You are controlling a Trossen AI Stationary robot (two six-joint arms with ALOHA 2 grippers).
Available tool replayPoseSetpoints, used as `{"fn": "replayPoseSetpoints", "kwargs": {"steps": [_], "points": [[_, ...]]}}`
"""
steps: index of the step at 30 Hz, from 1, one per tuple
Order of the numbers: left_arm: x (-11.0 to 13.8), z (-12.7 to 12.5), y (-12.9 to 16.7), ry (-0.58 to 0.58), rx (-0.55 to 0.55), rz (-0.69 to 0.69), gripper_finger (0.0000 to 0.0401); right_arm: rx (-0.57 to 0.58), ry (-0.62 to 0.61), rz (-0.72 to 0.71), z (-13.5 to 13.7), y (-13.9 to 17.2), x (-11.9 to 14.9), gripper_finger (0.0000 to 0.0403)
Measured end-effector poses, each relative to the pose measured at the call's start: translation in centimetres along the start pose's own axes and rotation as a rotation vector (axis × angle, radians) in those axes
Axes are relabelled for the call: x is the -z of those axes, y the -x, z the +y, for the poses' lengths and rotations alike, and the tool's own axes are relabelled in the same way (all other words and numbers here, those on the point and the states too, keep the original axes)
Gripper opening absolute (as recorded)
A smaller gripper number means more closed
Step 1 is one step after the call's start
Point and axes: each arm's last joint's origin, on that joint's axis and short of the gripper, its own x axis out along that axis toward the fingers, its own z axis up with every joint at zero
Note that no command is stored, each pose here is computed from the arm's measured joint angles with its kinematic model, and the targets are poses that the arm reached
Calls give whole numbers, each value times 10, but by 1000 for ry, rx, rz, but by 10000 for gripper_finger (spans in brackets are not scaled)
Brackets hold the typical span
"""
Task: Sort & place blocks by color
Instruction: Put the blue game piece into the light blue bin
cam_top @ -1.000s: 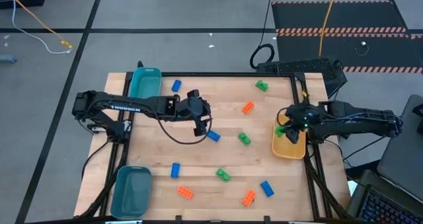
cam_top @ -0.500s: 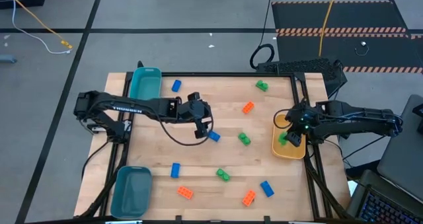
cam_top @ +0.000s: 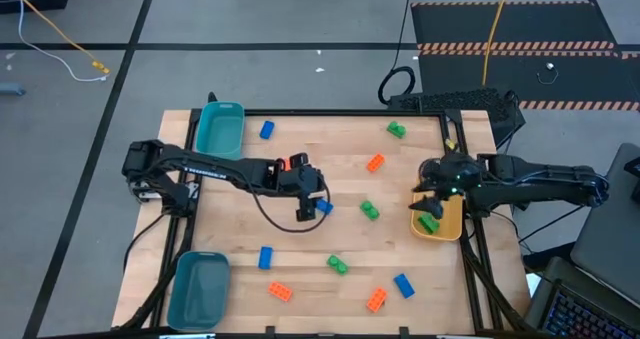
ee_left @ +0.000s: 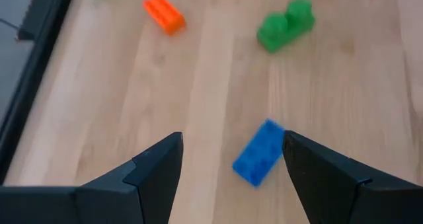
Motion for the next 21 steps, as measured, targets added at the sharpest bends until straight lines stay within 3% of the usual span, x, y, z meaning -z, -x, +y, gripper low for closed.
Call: {"fn": "replayPoseSetpoints", "kwargs": {"steps": [3, 6, 10, 14, 21], "points": [[-4, -3, -11, -14, 13, -39, 262, -169, 73, -168, 3, -17, -8, 324], [-9, -8, -23, -35, 81, -102, 262, -229, 104, -248, 0, -31, -6, 324], [-16, -11, -35, -65, 145, -194, 262, -218, 156, -251, -9, -45, 3, 324], [-24, -7, -41, -101, 230, -304, 262, -178, 212, -347, -13, -50, 3, 324], [-26, 2, -54, -86, 317, -362, 262, -80, 253, -400, -16, -51, 2, 324]]}}
